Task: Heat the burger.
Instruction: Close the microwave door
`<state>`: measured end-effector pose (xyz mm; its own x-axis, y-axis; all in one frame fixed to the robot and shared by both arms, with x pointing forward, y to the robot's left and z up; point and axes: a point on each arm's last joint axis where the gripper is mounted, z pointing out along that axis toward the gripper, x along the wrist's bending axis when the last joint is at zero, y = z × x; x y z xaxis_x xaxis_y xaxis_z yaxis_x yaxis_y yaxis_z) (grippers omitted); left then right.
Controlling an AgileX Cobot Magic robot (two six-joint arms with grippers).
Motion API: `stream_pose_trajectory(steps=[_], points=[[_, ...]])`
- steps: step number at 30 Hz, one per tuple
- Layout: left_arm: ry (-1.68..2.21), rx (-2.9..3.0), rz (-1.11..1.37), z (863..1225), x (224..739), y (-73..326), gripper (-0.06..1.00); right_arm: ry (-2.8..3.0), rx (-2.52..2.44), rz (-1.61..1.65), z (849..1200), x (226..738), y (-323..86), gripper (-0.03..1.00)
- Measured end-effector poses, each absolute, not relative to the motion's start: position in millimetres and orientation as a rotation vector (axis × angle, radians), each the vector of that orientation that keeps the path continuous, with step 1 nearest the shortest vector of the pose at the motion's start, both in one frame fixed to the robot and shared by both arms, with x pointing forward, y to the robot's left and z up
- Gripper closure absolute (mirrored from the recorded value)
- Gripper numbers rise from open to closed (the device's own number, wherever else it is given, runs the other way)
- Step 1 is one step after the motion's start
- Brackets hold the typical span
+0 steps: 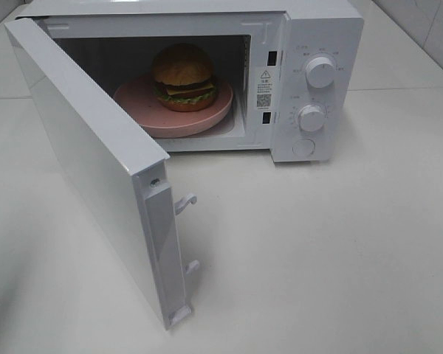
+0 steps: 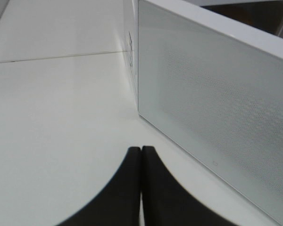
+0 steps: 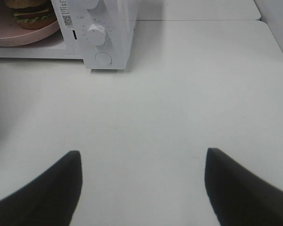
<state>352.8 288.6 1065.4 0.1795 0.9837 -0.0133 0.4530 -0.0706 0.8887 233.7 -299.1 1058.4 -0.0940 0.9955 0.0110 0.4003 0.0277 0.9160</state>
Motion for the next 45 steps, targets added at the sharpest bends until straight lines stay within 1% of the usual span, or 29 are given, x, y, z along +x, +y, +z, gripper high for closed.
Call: stream_pose_trajectory(steps=[2, 3, 5, 8, 9, 11, 13, 16, 22, 24, 36, 39, 43, 45], points=[[1.407, 1.693, 0.762, 1053.3, 380.4, 288.1, 0.94, 1.587, 1.455, 1.049, 1058.4, 233.7, -299.1, 0.26], [1.407, 1.693, 0.762, 1053.3, 380.4, 288.1, 0.94, 1.587, 1.455, 1.049, 1058.4, 233.7, -299.1, 0.26], [1.412, 1.719, 0.734, 1043.0, 399.7, 288.5, 0.94, 1.587, 1.455, 1.049, 1058.4, 233.7, -299.1, 0.26], [1.422, 1.728, 0.718, 1038.5, 405.9, 288.7, 0.94, 1.587, 1.455, 1.049, 1058.4, 233.7, -299.1, 0.26], [1.437, 1.744, 0.679, 1028.8, 417.6, 288.3, 0.94, 1.588, 1.454, 1.048, 1058.4, 233.7, -299.1, 0.26], [1.443, 1.749, 0.662, 1025.1, 421.7, 288.1, 0.94, 1.588, 1.454, 1.048, 1058.4, 233.7, -299.1, 0.26], [1.452, 1.763, 0.591, 1012.1, 439.0, 286.0, 0.94, 1.588, 1.454, 1.048, 1058.4, 233.7, -299.1, 0.26], [1.452, 1.765, 0.557, 1005.3, 450.4, 284.9, 0.94, 1.588, 1.454, 1.048, 1058.4, 233.7, -299.1, 0.26], [1.438, 1.761, 0.543, 1000.8, 461.9, 284.0, 0.94, 1.588, 1.454, 1.048, 1058.4, 233.7, -299.1, 0.26], [1.444, 1.762, 0.521, 994.0, 469.3, 283.6, 0.94, 1.588, 1.454, 1.048, 1058.4, 233.7, -299.1, 0.26], [1.425, 1.774, 0.473, 983.3, 478.6, 280.9, 0.94, 1.588, 1.454, 1.048, 1058.4, 233.7, -299.1, 0.26], [1.398, 1.784, 0.464, 983.5, 483.0, 275.0, 0.94, 1.588, 1.454, 1.048, 1058.4, 233.7, -299.1, 0.26], [1.319, 1.863, 0.448, 981.2, 493.4, 249.3, 0.94, 1.588, 1.454, 1.048, 1058.4, 233.7, -299.1, 0.26], [1.311, 1.877, 0.456, 980.7, 495.9, 244.9, 0.94, 1.588, 1.454, 1.048, 1058.4, 233.7, -299.1, 0.26]])
